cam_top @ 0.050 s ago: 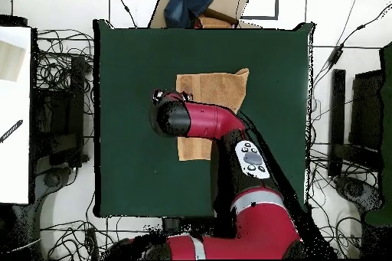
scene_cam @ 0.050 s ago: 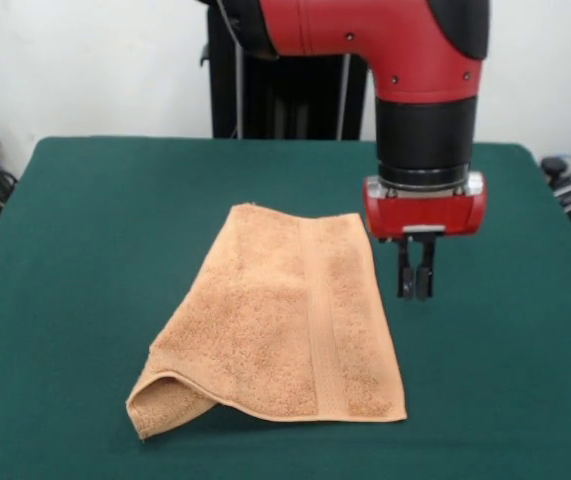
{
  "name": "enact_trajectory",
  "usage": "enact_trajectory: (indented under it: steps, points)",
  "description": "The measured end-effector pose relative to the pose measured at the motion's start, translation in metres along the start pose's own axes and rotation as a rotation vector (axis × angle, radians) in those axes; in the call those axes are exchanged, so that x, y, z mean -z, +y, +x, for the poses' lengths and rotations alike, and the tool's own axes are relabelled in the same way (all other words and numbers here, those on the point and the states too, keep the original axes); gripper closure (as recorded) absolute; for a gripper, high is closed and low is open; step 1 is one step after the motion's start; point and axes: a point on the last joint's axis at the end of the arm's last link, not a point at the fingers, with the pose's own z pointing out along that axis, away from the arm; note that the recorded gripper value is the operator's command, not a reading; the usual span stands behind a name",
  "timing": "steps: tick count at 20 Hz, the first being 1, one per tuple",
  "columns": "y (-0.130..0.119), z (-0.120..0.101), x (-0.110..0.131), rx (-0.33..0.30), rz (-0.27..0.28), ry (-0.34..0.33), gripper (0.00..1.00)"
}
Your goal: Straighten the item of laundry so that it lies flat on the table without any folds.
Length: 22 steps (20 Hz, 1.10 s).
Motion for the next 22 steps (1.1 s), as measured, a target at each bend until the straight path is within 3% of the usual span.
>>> enact_trajectory:
  steps: [14,22]
  points:
    - [-0.061,0.006,-0.013,-0.111,-0.005,0.018,1.0]
    - [-0.048,0.001,-0.007,-0.089,-0.006,0.006,1.0]
